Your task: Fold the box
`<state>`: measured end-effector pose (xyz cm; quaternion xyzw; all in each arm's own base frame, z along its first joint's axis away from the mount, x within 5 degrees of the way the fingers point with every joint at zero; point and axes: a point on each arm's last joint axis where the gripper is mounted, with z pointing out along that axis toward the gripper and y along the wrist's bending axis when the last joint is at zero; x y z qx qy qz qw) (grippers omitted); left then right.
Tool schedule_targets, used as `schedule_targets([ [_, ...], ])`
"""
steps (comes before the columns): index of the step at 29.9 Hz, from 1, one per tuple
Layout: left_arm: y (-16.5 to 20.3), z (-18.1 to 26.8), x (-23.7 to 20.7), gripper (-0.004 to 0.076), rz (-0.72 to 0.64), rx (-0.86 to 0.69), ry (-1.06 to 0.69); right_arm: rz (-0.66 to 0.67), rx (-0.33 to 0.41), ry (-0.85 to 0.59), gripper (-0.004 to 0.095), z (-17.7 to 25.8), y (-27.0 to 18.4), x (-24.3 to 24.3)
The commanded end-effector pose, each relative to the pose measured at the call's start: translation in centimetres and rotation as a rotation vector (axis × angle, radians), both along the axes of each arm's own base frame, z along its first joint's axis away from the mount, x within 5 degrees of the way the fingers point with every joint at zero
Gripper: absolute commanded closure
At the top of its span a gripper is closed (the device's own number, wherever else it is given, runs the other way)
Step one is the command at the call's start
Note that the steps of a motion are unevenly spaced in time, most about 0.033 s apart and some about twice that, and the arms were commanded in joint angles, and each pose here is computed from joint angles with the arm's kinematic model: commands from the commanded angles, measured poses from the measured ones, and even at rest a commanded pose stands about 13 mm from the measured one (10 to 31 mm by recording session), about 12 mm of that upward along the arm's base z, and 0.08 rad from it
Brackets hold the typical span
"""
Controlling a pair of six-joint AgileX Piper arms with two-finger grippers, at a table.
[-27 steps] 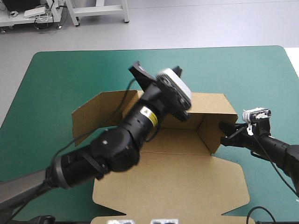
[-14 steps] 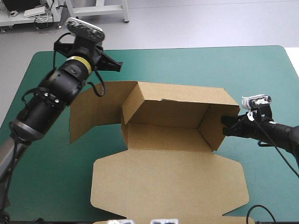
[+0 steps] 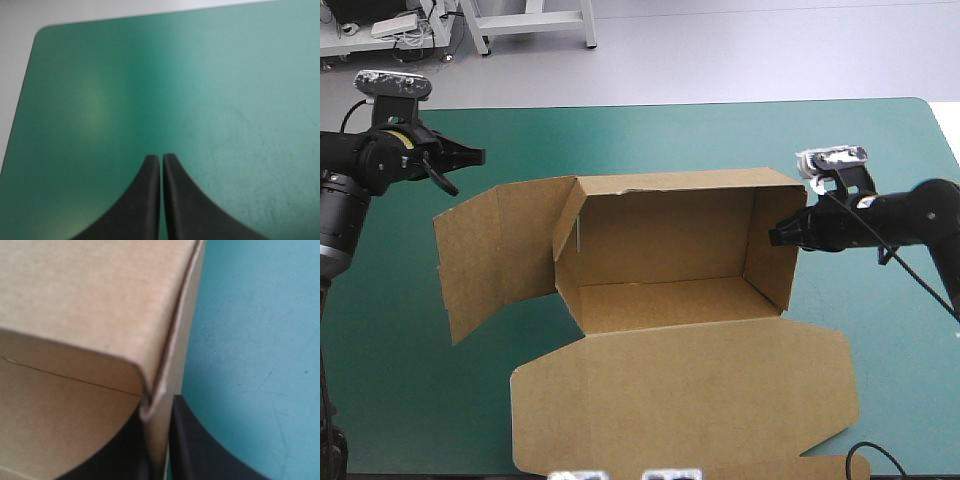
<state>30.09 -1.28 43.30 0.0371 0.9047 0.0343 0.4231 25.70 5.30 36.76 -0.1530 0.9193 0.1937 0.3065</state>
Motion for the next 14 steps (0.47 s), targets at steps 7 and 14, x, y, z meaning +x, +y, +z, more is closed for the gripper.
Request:
schedule_targets([
  [7, 3.3, -1.7, -2.1, 0.0720, 0.012, -0.131, 0.103, 0.008, -0.091, 0.195, 0.0911, 1.5, 4.9, 3.7],
  [14, 3.8, -5.0, -2.5, 0.0720, 0.020, -0.150, 0.217, 0.007, -0.141, 0.335, 0.0911, -3.6, 5.9, 7.4],
])
